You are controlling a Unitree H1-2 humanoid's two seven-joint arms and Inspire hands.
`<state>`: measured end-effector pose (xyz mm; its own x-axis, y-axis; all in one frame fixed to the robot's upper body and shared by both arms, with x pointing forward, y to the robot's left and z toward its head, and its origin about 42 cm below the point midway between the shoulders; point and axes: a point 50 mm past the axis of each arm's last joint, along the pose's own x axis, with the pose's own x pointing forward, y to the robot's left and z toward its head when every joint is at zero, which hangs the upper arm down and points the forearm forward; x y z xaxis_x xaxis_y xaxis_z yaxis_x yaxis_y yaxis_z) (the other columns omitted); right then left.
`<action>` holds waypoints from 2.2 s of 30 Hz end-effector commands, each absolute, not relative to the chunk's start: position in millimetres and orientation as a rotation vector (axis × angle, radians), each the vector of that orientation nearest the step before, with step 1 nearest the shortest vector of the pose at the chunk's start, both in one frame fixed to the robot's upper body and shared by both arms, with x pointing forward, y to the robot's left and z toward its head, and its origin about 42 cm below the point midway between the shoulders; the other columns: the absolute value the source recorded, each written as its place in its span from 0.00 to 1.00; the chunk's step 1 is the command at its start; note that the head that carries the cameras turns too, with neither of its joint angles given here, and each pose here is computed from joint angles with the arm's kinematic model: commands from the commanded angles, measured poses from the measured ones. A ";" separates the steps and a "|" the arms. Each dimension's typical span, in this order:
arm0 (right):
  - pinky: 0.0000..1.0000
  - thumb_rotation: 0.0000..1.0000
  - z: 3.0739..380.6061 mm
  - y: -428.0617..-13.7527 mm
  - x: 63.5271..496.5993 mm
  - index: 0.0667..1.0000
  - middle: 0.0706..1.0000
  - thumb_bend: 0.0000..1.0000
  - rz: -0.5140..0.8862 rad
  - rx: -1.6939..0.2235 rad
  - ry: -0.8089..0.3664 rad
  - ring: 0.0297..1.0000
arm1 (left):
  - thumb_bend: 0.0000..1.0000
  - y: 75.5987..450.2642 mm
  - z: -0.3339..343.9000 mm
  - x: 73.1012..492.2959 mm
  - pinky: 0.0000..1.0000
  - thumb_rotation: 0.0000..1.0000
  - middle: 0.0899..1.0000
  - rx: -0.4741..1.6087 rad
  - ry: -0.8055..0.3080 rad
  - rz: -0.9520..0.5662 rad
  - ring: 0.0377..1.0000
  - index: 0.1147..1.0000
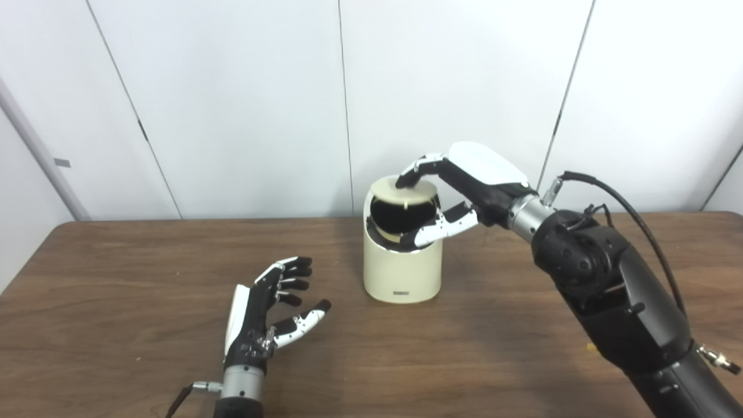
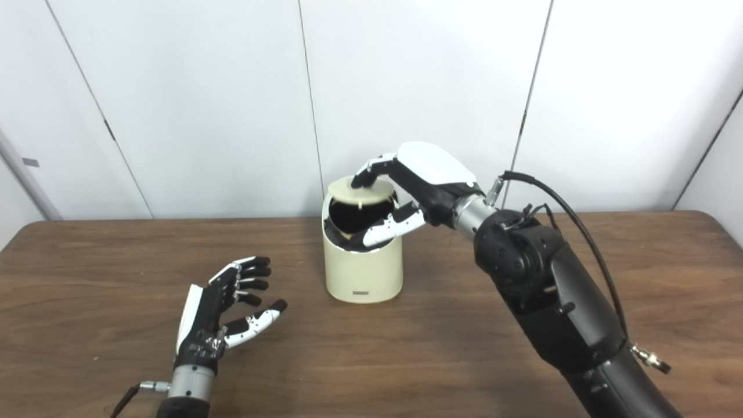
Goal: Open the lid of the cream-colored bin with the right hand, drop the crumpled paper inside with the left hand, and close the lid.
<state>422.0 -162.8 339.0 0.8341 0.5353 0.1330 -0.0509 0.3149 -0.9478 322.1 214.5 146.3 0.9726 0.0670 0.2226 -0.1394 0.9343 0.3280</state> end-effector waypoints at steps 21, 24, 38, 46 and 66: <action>0.82 0.57 336.6 -164.5 412.0 0.63 0.64 0.77 0.433 -1.242 -0.544 0.82 | 0.63 208.7 173.9 327.8 0.56 0.00 0.68 0.342 -0.298 0.121 0.64 0.69; 0.81 0.56 332.5 -162.7 412.2 0.63 0.64 0.77 0.445 -1.241 -0.538 0.82 | 0.63 208.5 174.3 327.3 0.57 0.00 0.68 0.338 -0.295 0.123 0.64 0.70; 0.84 0.58 320.1 -158.8 405.4 0.62 0.63 0.76 0.504 -1.320 -0.572 0.83 | 0.62 203.7 178.0 323.7 0.56 0.00 0.69 0.332 -0.286 0.122 0.65 0.70; 0.88 0.58 308.6 -155.1 402.5 0.62 0.63 0.77 0.544 -1.446 -0.636 0.83 | 0.62 203.4 178.3 322.8 0.56 0.00 0.69 0.333 -0.281 0.124 0.65 0.70; 0.89 0.59 323.6 -162.8 406.3 0.66 0.67 0.76 0.476 -1.392 -0.627 0.85 | 0.63 204.9 180.3 323.6 0.57 0.00 0.69 0.332 -0.274 0.117 0.65 0.70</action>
<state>405.4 -162.2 310.3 0.7524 0.6506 0.1033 0.0429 0.1081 -0.9932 318.6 206.8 161.3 0.9744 0.0732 0.2126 -0.1386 0.9399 0.3119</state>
